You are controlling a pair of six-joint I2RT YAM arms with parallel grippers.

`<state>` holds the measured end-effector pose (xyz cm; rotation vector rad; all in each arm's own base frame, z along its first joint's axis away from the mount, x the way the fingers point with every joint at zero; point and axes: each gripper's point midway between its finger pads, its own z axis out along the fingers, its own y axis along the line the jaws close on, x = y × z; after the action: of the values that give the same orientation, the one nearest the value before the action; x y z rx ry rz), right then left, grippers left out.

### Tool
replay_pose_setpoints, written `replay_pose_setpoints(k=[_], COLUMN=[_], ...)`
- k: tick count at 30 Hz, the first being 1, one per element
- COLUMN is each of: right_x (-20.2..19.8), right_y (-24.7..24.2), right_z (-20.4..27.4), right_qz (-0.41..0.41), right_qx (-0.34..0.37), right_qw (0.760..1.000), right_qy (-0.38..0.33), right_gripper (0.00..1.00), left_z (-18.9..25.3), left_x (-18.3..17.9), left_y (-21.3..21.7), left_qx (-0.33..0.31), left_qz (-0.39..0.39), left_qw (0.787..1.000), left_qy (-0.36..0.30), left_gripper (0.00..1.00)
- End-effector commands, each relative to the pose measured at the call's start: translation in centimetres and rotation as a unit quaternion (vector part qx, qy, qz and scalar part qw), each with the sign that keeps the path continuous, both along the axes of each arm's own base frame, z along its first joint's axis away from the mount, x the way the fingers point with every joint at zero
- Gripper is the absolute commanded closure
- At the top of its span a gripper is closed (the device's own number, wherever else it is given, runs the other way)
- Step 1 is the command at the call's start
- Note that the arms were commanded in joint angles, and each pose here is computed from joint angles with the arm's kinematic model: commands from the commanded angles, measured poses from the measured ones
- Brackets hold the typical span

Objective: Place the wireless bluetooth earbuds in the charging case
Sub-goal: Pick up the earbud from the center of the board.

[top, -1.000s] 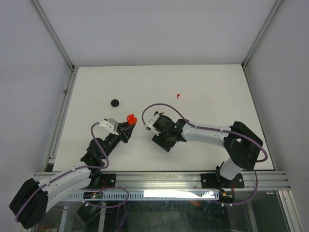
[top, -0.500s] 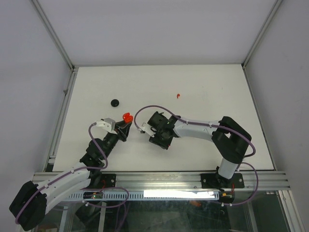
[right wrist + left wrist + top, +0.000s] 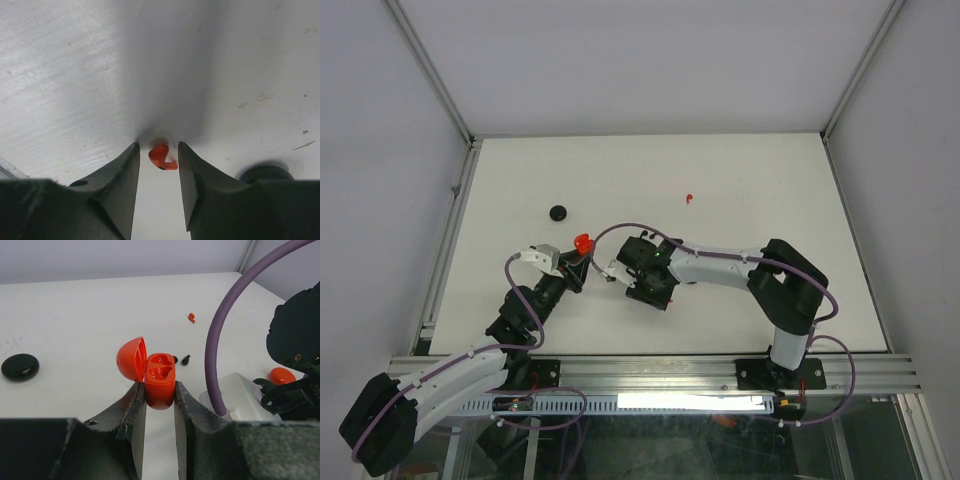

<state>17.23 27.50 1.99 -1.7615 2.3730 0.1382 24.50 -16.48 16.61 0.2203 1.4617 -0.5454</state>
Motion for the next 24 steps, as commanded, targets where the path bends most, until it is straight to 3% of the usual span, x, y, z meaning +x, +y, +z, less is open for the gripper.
replay_pose_setpoints(k=[1, 5, 13, 24], right_x=[-0.4, -0.6, -0.4, 0.5], right_y=[-1.1, -1.4, -1.5, 1.3], right_z=[-0.6, -0.6, -0.7, 4.5], right_qz=[0.008, 0.008, 0.002, -0.070], right_qx=[-0.046, -0.057, -0.059, 0.082], right_qw=[0.999, 0.998, 0.998, 0.992], right_qy=[-0.003, -0.006, -0.017, -0.059], right_gripper=[0.61, 0.63, 0.75, 0.86], left_z=[-0.5, -0.4, -0.4, 0.8], left_x=[-0.1, -0.1, -0.2, -1.2], left_y=[0.5, 0.5, 0.4, -0.8], left_qx=[-0.003, -0.003, -0.003, -0.013], left_qz=[0.006, 0.007, 0.003, -0.042], left_qw=[1.000, 1.000, 1.000, 0.998], left_qy=[-0.004, -0.004, -0.007, -0.040], left_gripper=[1.00, 1.00, 1.00, 1.00])
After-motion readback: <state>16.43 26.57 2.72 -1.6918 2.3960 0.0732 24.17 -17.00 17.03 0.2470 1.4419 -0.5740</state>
